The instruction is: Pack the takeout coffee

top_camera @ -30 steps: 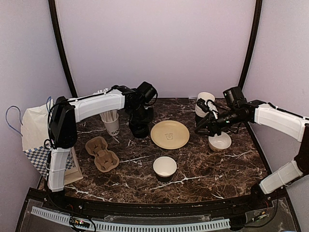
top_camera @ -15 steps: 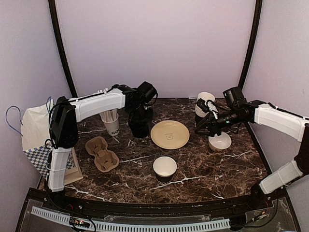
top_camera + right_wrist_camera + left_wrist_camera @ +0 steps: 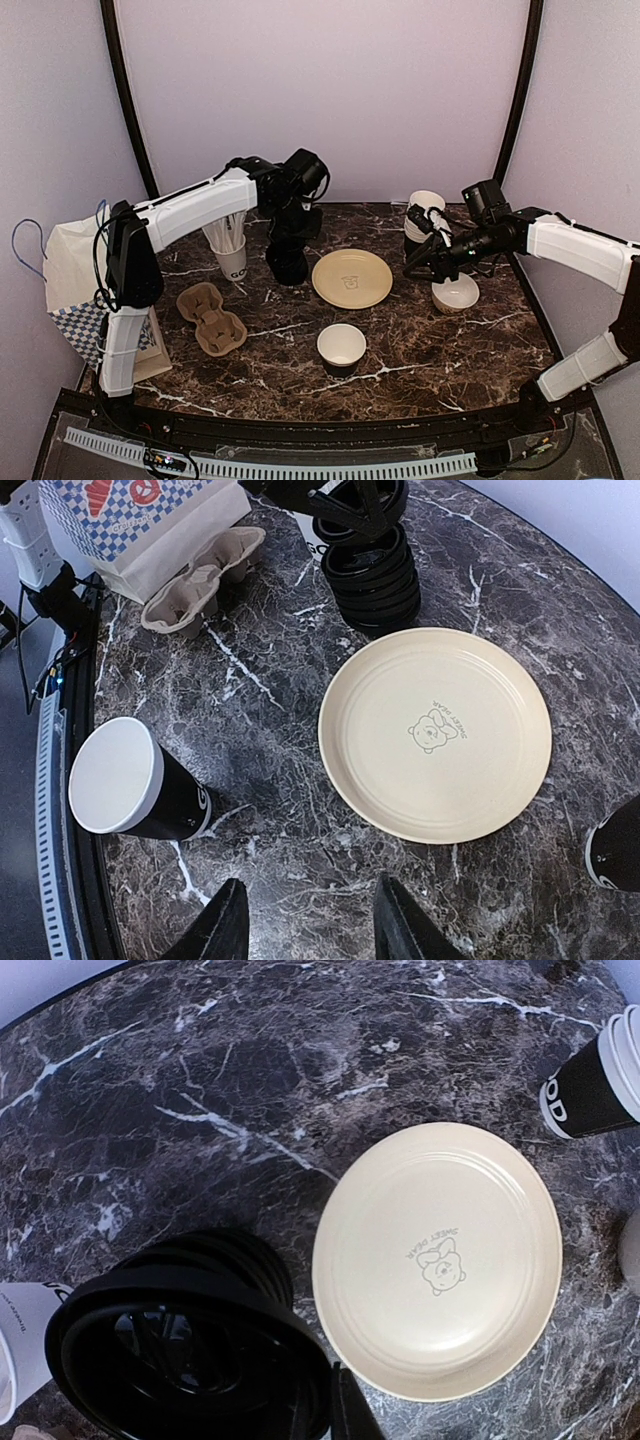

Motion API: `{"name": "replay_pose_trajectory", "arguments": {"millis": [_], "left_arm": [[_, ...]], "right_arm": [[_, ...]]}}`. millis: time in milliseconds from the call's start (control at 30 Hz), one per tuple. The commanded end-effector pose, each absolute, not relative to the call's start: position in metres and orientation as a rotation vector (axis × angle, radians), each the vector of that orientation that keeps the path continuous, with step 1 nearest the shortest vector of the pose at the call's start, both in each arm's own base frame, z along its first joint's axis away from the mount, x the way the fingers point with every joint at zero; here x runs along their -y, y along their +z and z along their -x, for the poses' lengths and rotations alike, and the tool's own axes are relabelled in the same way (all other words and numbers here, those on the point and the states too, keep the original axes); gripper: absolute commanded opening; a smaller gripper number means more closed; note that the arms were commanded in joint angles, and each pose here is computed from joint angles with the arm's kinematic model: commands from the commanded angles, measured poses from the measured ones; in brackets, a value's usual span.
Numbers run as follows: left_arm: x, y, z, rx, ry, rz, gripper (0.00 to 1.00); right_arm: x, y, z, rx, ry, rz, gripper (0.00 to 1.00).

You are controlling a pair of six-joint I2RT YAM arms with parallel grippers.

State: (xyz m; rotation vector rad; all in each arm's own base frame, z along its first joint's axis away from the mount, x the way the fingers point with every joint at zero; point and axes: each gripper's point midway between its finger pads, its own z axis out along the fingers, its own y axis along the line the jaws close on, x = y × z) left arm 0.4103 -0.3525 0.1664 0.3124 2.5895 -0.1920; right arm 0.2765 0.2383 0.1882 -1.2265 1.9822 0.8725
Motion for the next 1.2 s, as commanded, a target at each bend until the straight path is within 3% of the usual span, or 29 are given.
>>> {"name": "replay_pose_trajectory", "arguments": {"millis": [0,233,433,767,867,1167], "left_arm": [[0.383,0.244,-0.388,-2.438,-0.461,-0.507,0.1],[0.431,0.351,-0.326,-2.071,-0.91,-0.84,0.11],[0.422,0.414,-0.276,-1.773,-1.142,-0.93,0.1],[0.399,0.437,-0.234,-1.498,-1.289,-0.94,0.11],[0.404,0.433,-0.233,-1.49,-1.32,-0.957,0.1],[0.414,0.437,-0.23,-1.457,-1.4,-0.974,0.11]], "right_arm": [[-0.243,0.207,-0.273,-1.951,0.923,1.232,0.42],[-0.254,0.282,-0.288,-1.849,1.004,1.148,0.49],[-0.264,0.347,-0.295,-1.744,1.229,0.993,0.73],[-0.282,0.414,-0.272,-1.574,1.815,0.88,0.84],[-0.291,0.424,-0.255,-1.52,1.887,0.926,0.98],[-0.328,0.399,-0.263,-1.639,1.845,0.952,0.97]]}}
